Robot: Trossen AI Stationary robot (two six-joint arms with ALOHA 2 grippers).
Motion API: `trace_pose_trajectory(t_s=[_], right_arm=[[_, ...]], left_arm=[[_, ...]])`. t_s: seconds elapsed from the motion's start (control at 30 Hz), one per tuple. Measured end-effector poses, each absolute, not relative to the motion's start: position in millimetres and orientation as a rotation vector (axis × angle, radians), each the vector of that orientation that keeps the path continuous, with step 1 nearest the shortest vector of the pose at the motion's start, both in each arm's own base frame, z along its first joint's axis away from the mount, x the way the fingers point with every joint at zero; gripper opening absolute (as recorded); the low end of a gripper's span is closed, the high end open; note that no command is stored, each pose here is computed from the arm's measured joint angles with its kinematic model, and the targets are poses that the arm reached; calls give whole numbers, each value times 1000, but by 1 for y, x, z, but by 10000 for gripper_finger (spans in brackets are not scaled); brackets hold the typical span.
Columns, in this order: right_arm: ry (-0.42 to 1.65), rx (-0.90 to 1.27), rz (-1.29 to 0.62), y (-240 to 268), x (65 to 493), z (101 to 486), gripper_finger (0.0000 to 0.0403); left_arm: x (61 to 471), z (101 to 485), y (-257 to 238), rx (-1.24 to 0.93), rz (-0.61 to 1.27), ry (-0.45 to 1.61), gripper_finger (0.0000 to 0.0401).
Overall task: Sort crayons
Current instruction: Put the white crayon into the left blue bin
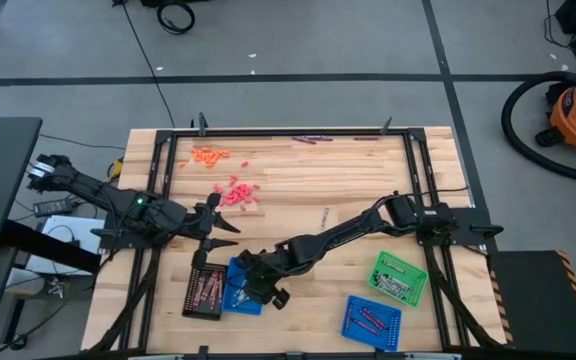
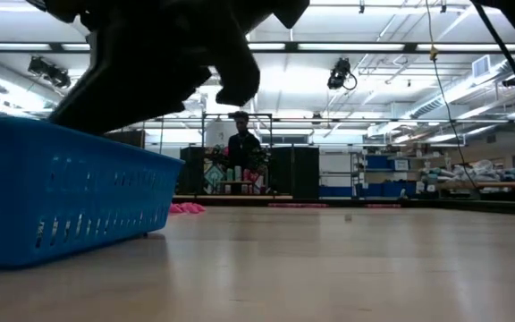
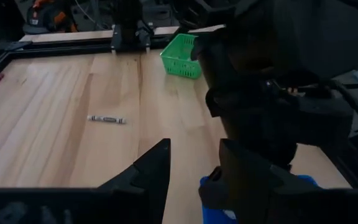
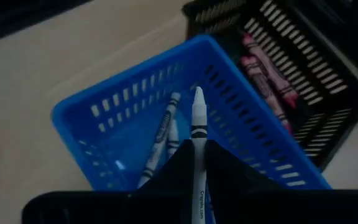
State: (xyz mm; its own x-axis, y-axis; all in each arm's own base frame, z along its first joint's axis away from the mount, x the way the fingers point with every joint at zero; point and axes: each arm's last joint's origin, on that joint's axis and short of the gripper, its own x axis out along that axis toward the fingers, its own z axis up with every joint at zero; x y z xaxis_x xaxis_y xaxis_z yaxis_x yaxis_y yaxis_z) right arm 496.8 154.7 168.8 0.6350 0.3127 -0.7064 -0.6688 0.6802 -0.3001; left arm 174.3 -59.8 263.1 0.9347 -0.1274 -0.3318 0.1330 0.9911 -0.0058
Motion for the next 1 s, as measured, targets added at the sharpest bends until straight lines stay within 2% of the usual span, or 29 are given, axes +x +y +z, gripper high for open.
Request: trace_pose_trajectory(t_s=[0.27, 0.4, 0.6, 0.73, 1.0], right_arm=[[700, -590, 576, 152, 496, 166, 113], [712, -610, 533, 149, 491, 182, 137], [841, -648, 438, 137, 473, 200, 137], [851, -657, 382, 130, 460, 210, 136], [974, -605, 243, 95, 422, 198, 136]], left_arm=[[175, 264, -60, 14, -132, 324, 148], [176, 264, -60, 31, -117, 322, 148], [175, 263, -59, 38, -113, 330, 148], [175, 263, -59, 49, -103, 338, 148], [175, 262, -58, 54, -93, 344, 148]])
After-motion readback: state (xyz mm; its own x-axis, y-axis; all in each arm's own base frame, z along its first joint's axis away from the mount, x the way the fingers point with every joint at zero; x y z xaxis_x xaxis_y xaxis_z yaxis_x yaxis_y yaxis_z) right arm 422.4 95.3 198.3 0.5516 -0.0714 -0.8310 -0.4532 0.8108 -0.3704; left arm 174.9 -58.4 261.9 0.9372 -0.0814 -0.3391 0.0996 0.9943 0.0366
